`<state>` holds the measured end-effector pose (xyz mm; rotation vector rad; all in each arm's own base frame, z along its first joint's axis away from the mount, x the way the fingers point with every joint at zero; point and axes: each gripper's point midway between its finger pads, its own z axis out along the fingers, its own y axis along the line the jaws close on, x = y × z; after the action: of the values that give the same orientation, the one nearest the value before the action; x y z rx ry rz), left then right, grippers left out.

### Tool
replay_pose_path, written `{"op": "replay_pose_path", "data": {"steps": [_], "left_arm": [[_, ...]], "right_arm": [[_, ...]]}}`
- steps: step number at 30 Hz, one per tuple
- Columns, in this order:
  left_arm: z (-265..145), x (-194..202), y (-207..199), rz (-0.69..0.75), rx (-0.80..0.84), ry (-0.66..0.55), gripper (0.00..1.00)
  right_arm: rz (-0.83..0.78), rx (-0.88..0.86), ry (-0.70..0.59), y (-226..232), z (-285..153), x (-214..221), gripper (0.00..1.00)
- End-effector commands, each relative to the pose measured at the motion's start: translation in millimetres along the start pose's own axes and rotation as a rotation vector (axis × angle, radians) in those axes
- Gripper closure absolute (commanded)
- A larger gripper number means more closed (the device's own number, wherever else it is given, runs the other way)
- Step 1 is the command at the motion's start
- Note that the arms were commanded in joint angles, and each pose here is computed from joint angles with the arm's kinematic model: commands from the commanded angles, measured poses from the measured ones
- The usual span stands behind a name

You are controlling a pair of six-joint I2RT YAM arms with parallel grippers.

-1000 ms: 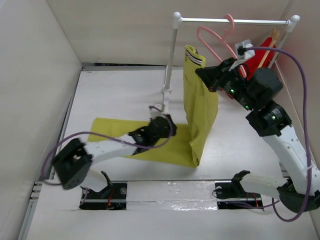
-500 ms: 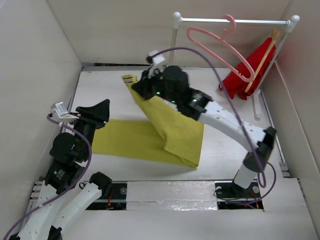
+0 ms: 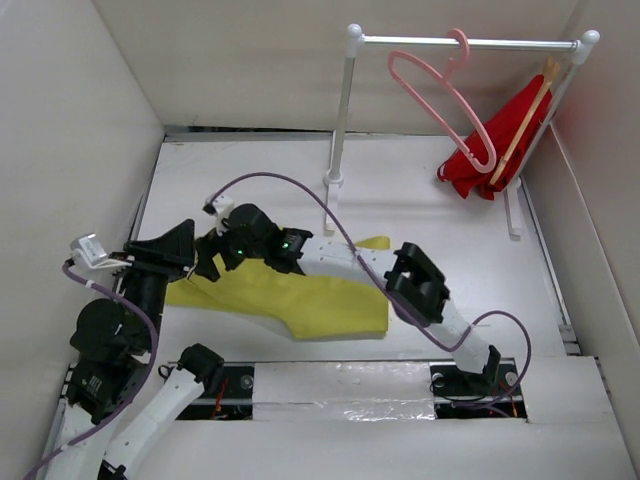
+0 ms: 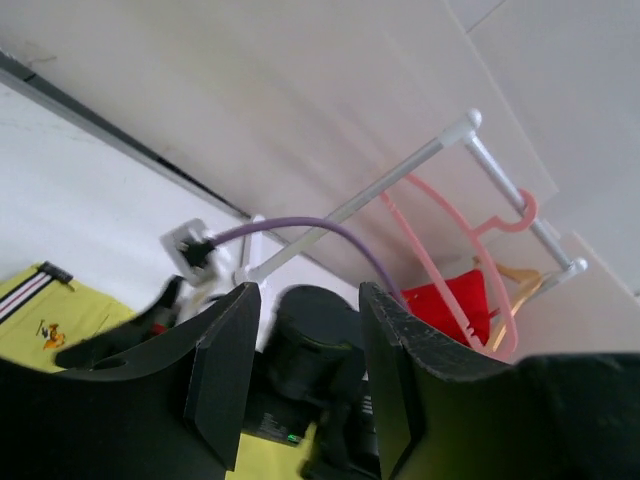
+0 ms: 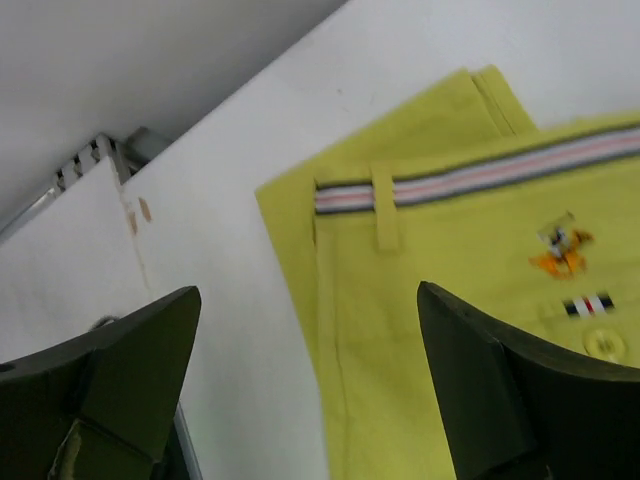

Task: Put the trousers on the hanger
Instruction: Fold the trousers at the center of the board.

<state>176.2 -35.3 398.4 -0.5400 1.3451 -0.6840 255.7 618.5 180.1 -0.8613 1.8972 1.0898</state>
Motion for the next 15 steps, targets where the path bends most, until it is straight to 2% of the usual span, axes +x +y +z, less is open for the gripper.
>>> {"op": "replay_pose_path", "data": {"steps": [1, 2, 3, 4, 5, 6, 7, 8, 10, 11, 12, 13, 15], "left_arm": [[10.3, 38.9, 10.8, 0.019, -0.003, 0.089, 0.58], [14.7, 52.6, 8.8, 0.017, 0.012, 0.131, 0.58], [20.9, 69.1, 12.5, 0.019, 0.015, 0.160, 0.58], [24.4, 81.0, 14.1, 0.016, 0.019, 0.187, 0.58], [29.1, 101.3, 14.7, 0.016, 0.030, 0.245, 0.59], [35.1, 120.6, 20.4, 0.015, 0.034, 0.275, 0.59], [38.1, 133.8, 22.9, 0.017, 0.040, 0.304, 0.59], [43.1, 155.3, 28.6, 0.028, 0.032, 0.361, 0.59], [50.8, 182.2, 41.8, 0.041, 0.014, 0.403, 0.60], [55.2, 204.3, 48.3, 0.059, -0.001, 0.458, 0.60], [57.9, 216.7, 49.2, 0.061, 0.004, 0.481, 0.60], [58.6, 227.6, 49.6, 0.067, 0.007, 0.507, 0.60], [62.0, 257.3, 57.1, 0.083, -0.007, 0.569, 0.60]], "right_arm": [[-0.038, -0.055, -0.283, 6.9, -84.9, -95.5, 0.06], [-0.050, -0.069, -0.356, 17.0, -126.3, -119.8, 0.18], [-0.052, -0.045, -0.398, 10.5, -143.9, -121.5, 0.32], [-0.050, -0.009, -0.402, -2.3, -159.9, -115.1, 0.50], [-0.053, 0.021, -0.374, -8.5, -185.7, -88.9, 0.84], [-0.042, 0.082, -0.379, -24.8, -199.9, -80.2, 0.94], [-0.036, 0.108, -0.369, -30.6, -211.1, -66.4, 1.00], [-0.010, 0.162, -0.297, -52.3, -217.5, -20.5, 1.00], [0.025, 0.234, -0.323, -64.5, -244.8, -3.7, 1.00], [0.036, 0.259, -0.308, -71.7, -250.8, 13.4, 1.00], [0.076, 0.308, -0.257, -91.2, -257.0, 52.8, 1.00], [0.088, 0.308, -0.292, -93.3, -266.5, 53.8, 1.00], [0.150, 0.368, -0.266, -119.2, -278.1, 90.7, 1.00]]}}
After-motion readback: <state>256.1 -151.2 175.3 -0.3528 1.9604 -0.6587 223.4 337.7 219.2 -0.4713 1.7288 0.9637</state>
